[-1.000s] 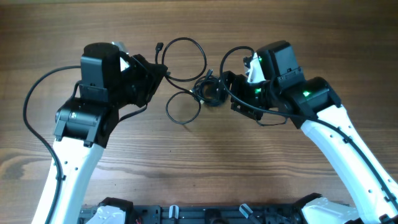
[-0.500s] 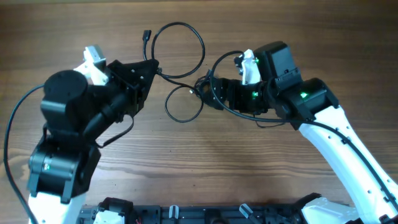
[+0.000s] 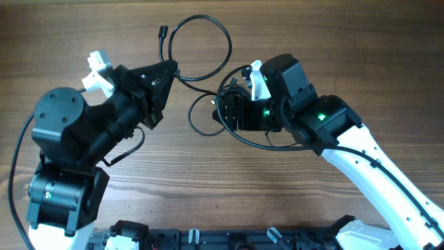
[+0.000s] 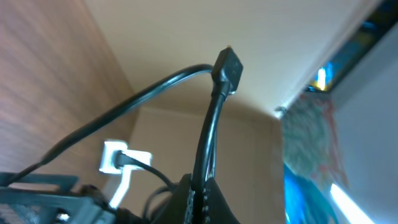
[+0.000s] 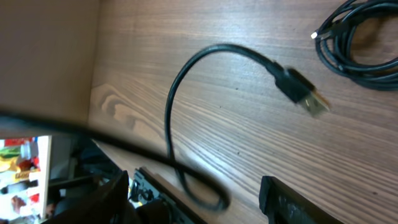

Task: Untangle cables
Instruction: 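Pull the cable apart with both grippers, left gripper left, right gripper right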

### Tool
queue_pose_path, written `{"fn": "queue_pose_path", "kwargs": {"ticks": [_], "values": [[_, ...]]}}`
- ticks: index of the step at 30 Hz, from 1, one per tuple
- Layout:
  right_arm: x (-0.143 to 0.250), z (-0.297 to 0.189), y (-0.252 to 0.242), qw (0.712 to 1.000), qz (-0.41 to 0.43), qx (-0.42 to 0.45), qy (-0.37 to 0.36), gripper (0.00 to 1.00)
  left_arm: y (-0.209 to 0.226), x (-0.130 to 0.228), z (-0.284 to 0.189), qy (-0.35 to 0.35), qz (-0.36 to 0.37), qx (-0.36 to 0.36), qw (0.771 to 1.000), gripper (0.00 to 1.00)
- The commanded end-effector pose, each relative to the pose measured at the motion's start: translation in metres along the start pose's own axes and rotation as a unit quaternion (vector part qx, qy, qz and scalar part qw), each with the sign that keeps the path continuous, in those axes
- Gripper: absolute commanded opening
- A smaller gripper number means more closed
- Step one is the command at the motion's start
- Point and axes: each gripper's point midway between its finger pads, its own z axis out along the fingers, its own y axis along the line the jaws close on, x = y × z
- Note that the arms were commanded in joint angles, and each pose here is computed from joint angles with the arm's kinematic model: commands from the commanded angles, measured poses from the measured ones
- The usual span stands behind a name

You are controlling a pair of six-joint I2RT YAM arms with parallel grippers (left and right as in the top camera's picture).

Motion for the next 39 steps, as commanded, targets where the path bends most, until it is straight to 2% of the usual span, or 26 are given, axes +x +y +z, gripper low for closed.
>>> {"fn": "queue_pose_path", "kwargs": {"ticks": [1,2,6,8,9,10,12,15,17,19,21,23,26,29,31,33,34,36,39], "values": [[-0.01,0.001,0.0,1.0,-0.007,0.01,-0.02,0.7,-0.02,0.02,-0.004,0.054,-0.001,0.036,0.998,0.04],[-0.014,0.0,-0.005,0.999,-0.007,0.025,-0.032,0.68,-0.02,0.021,-0.005,0.054,-0.01,0.037,0.998,0.04],[-0.015,0.001,-0.007,0.999,-0.006,0.031,-0.035,0.41,-0.019,0.018,-0.004,0.047,-0.013,0.035,0.998,0.04],[-0.015,0.0,-0.015,0.998,-0.002,0.051,-0.04,0.25,-0.012,0.008,-0.003,0.018,-0.012,0.022,1.0,0.04],[-0.015,-0.001,-0.023,0.996,0.012,0.072,-0.043,0.14,-0.006,-0.001,-0.003,-0.007,0.0,0.011,1.0,0.04],[-0.013,-0.003,-0.035,0.993,0.034,0.101,-0.047,0.08,0.001,-0.008,-0.003,-0.027,0.001,-0.003,1.0,0.04],[-0.01,-0.009,-0.057,0.984,0.063,0.155,-0.055,0.05,0.019,-0.021,-0.005,-0.068,-0.011,-0.039,0.997,0.04],[-0.001,-0.027,-0.098,0.956,0.112,0.261,-0.07,0.04,0.041,-0.038,-0.011,-0.119,-0.023,-0.082,0.989,0.06],[0.003,-0.035,-0.111,0.944,0.123,0.297,-0.076,0.04,0.054,-0.045,-0.015,-0.142,-0.022,-0.108,0.984,0.06],[0.006,-0.042,-0.119,0.935,0.141,0.316,-0.079,0.04,0.062,-0.047,-0.014,-0.139,0.019,-0.132,0.981,0.05],[0.01,-0.053,-0.126,0.926,0.166,0.328,-0.083,0.04,0.079,-0.049,-0.013,-0.139,0.021,-0.167,0.976,0.05],[0.012,-0.07,-0.147,0.904,0.2,0.366,-0.094,0.04,0.108,-0.064,-0.02,-0.177,0.022,-0.231,0.957,0.05],[0.02,-0.099,-0.178,0.867,0.244,0.423,-0.099,0.04,0.147,-0.094,-0.038,-0.25,0.051,-0.335,0.907,0.04],[0.017,-0.113,-0.194,0.872,0.187,0.448,-0.07,0.04,0.18,-0.107,-0.04,-0.265,0.05,-0.409,0.872,0.04],[0.022,-0.129,-0.204,0.849,0.177,0.493,-0.07,0.04,0.195,-0.114,-0.043,-0.277,0.053,-0.446,0.85,0.04],[0.03,-0.145,-0.213,0.819,0.205,0.529,-0.083,0.04,0.215,-0.124,-0.059,-0.298,0.064,-0.507,0.806,0.04],[0.031,-0.15,-0.216,0.812,0.215,0.535,-0.088,0.04,0.222,-0.126,-0.063,-0.302,0.067,-0.527,0.792,0.04],[0.03,-0.152,-0.222,0.809,0.231,0.533,-0.089,0.04,0.239,-0.124,-0.068,-0.287,0.063,-0.569,0.768,0.04],[0.026,-0.142,-0.22,0.819,0.237,0.515,-0.088,0.04,0.259,-0.119,-0.076,-0.266,0.058,-0.62,0.736,0.04]]}}
